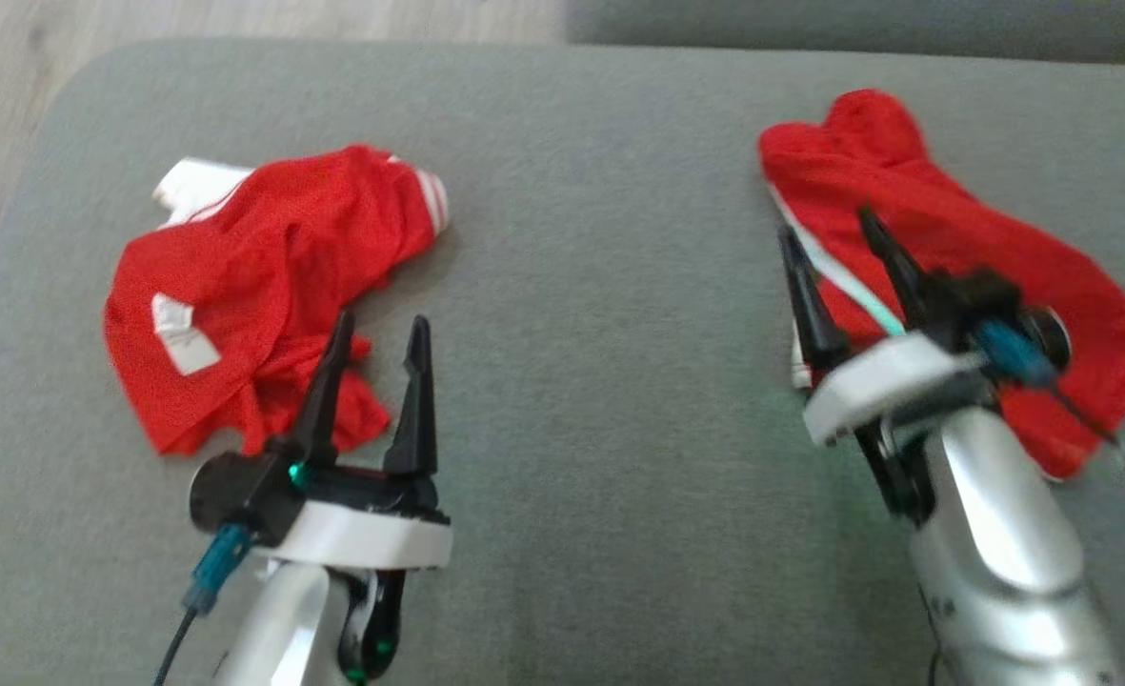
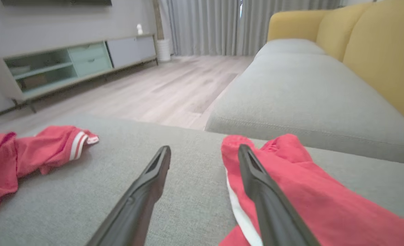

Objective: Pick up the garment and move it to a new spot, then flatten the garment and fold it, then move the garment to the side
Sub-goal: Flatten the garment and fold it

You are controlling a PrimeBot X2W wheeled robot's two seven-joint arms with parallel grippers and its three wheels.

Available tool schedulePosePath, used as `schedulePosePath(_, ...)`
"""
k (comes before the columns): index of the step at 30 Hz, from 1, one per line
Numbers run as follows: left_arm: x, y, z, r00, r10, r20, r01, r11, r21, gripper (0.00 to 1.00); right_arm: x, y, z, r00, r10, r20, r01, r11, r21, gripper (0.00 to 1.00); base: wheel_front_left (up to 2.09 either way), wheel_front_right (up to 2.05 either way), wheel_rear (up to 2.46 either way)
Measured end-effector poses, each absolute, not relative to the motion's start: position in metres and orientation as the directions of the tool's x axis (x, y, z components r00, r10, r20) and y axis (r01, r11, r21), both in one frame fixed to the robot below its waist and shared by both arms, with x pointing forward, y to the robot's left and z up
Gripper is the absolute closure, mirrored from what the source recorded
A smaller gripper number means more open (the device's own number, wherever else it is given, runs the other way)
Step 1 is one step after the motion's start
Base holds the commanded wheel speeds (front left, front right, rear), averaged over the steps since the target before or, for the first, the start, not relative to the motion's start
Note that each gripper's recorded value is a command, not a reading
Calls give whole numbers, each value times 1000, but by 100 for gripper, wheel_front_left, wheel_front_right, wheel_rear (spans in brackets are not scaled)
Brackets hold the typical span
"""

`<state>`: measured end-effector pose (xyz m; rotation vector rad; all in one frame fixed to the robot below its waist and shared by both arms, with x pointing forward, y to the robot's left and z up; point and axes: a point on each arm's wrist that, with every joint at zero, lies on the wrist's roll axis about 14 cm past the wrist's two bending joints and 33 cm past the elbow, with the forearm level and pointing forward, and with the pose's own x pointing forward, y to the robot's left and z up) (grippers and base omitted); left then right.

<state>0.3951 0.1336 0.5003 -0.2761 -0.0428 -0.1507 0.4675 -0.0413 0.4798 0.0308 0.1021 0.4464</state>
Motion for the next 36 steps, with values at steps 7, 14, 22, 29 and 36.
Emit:
schedulePosePath(7, 402, 146, 500, 993, -104, 52, 115, 955, -273, 0, 514, -17, 429, 820, 456, -346, -499, 866, -41, 0, 0, 0, 0)
schedulePosePath(14, 393, 169, 486, 1000, -24, 0, 24, 963, -268, 0, 544, -24, 386, 767, 391, -509, -495, 865, -82, 0, 0, 0, 0)
schedulePosePath(22, 392, 180, 475, 999, 17, -39, -27, 964, -263, 0, 562, -27, 365, 748, 353, -562, -473, 878, -77, 67, 0, 0, 0)
schedulePosePath(29, 396, 174, 476, 999, -2, -34, -7, 964, -265, 0, 558, -18, 371, 773, 388, -502, -463, 886, -28, 100, 0, 0, 0)
schedulePosePath(36, 401, 163, 489, 999, -40, 10, 41, 966, -254, 0, 542, 17, 412, 800, 501, -329, -515, 856, 52, 100, 0, 0, 0)
